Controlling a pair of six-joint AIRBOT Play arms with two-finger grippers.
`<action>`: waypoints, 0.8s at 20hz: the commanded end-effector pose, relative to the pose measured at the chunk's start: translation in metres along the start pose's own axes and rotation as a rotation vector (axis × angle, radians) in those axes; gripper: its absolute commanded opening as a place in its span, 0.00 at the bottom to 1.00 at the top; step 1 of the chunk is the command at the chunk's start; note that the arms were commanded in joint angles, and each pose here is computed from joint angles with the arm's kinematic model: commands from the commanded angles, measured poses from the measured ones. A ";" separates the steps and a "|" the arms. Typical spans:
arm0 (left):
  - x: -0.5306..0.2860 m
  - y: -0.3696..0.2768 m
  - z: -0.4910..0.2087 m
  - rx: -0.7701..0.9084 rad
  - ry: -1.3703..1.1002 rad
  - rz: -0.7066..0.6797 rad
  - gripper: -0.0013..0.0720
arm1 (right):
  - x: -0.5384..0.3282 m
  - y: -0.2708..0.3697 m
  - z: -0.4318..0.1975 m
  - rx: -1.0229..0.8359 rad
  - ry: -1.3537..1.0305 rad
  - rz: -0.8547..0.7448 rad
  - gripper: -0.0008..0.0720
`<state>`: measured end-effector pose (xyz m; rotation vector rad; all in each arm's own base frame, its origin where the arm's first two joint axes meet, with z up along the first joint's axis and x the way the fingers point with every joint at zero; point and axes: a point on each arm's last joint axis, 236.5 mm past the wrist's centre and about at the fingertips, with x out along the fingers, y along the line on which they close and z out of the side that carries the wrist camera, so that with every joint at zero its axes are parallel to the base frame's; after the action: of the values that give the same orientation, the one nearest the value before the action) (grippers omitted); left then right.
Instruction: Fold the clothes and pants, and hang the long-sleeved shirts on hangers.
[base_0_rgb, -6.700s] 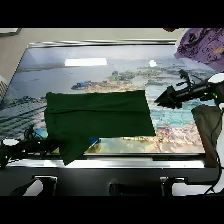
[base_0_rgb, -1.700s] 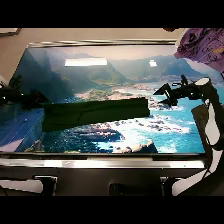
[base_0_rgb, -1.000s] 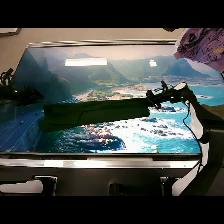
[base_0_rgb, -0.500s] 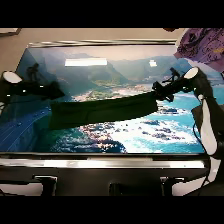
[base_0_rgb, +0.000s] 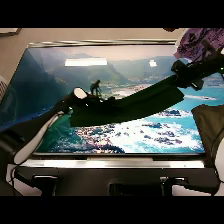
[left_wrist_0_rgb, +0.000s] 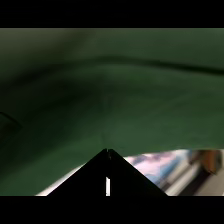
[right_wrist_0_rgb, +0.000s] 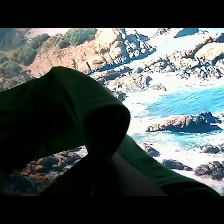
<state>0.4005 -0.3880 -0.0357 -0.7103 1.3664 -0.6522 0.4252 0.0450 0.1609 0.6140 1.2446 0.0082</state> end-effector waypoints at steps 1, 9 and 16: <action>0.058 -0.042 -0.041 -0.067 0.041 -0.116 0.04 | -0.037 0.020 -0.010 0.056 -0.047 0.058 0.05; 0.111 -0.117 -0.040 -0.047 -0.023 -0.240 0.04 | -0.046 0.034 -0.021 0.167 -0.024 0.117 0.05; 0.093 -0.114 -0.065 0.077 0.138 -0.214 0.04 | -0.047 0.034 -0.013 0.201 -0.056 0.120 0.05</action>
<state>0.3555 -0.5493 -0.0157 -0.8706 1.3525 -0.8688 0.4044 0.0670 0.2132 0.8418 1.1843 -0.0128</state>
